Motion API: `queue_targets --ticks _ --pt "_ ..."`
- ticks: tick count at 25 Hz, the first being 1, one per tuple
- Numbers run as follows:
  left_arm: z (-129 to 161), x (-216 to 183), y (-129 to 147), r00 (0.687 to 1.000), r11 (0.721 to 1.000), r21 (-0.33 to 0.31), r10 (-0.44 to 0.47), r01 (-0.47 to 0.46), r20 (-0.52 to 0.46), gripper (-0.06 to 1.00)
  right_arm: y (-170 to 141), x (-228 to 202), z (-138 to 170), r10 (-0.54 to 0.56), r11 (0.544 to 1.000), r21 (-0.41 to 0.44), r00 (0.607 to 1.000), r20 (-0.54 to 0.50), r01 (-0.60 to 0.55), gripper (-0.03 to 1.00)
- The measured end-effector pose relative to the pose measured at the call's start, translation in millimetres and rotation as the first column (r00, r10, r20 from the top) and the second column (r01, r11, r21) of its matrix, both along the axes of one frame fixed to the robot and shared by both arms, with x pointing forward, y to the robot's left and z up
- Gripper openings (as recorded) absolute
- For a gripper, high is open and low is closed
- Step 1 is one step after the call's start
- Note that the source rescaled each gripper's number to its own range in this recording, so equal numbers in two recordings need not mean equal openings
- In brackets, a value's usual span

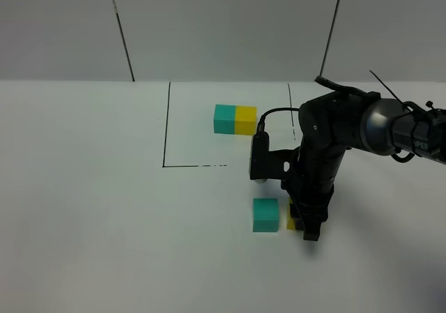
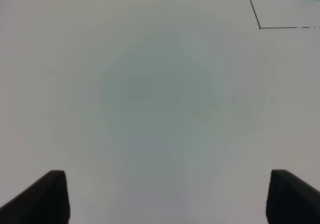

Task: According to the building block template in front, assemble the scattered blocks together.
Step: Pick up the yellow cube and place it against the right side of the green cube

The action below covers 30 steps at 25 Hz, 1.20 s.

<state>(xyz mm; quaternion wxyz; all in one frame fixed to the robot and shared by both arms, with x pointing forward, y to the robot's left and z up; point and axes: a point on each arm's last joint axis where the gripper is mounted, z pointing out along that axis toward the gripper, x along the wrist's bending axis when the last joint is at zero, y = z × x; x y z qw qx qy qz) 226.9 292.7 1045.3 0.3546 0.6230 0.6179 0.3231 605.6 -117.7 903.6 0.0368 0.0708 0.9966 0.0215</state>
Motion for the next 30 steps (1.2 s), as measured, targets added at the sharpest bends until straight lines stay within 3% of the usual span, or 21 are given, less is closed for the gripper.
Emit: queue_targets --ticks 30 --pt "0.1 0.0 0.0 1.0 1.0 0.0 0.0 0.0 0.001 0.71 4.3 -1.6 -2.8 0.052 0.999 0.016 0.999 -0.009 -0.052 0.0"
